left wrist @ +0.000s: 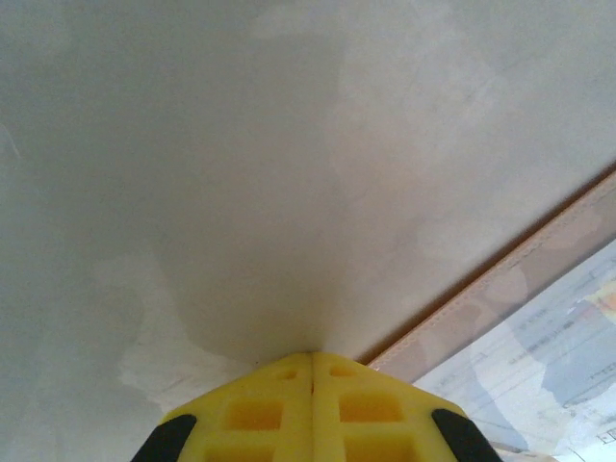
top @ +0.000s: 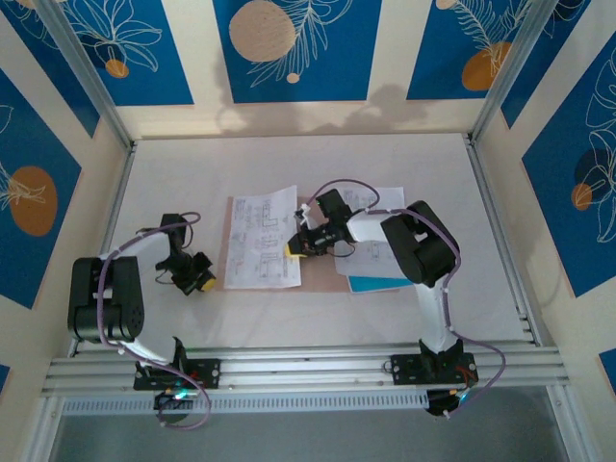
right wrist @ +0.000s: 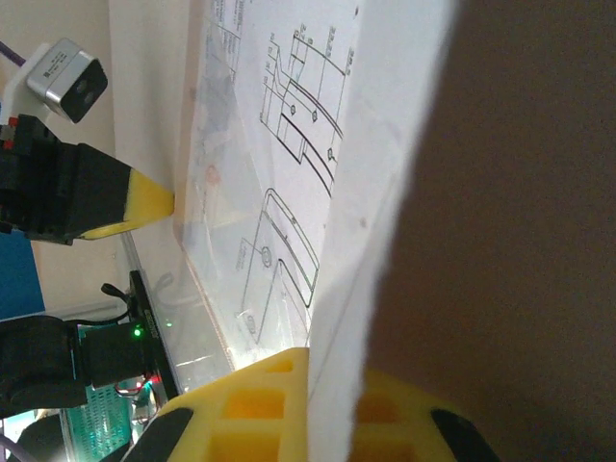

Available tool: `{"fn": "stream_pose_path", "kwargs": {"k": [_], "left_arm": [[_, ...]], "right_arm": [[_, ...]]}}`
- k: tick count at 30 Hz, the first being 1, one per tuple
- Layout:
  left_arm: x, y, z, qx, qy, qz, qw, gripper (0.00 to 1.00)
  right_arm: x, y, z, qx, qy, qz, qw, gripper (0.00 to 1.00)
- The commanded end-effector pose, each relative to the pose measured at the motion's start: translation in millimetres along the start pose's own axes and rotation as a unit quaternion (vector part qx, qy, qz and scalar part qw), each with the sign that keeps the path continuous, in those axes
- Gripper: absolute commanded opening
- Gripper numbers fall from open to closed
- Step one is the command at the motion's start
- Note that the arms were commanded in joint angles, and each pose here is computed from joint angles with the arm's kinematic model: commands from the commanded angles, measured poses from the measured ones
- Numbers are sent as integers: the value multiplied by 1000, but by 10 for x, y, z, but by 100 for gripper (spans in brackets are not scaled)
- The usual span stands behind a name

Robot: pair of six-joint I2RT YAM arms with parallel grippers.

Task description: Put the files into the folder

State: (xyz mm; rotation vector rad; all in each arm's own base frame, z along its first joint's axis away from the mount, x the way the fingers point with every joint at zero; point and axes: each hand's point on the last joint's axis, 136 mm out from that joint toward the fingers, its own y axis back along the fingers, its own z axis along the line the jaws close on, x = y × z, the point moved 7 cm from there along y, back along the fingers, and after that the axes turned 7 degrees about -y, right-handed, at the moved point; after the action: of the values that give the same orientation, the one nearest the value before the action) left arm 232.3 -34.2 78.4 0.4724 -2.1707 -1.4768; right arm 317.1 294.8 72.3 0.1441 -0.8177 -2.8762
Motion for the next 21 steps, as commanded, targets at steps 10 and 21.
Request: {"fn": "stream_pose_path", "kwargs": {"k": [10, 21], "left_arm": [[59, -209, -185, 32, -28, 34, 999, 0], [62, -249, -223, 29, -32, 37, 998, 0]], "right_arm": [[18, -113, -61, 4, -20, -6, 1000, 0], [84, -180, -38, -4, -21, 8, 1000, 0]]}}
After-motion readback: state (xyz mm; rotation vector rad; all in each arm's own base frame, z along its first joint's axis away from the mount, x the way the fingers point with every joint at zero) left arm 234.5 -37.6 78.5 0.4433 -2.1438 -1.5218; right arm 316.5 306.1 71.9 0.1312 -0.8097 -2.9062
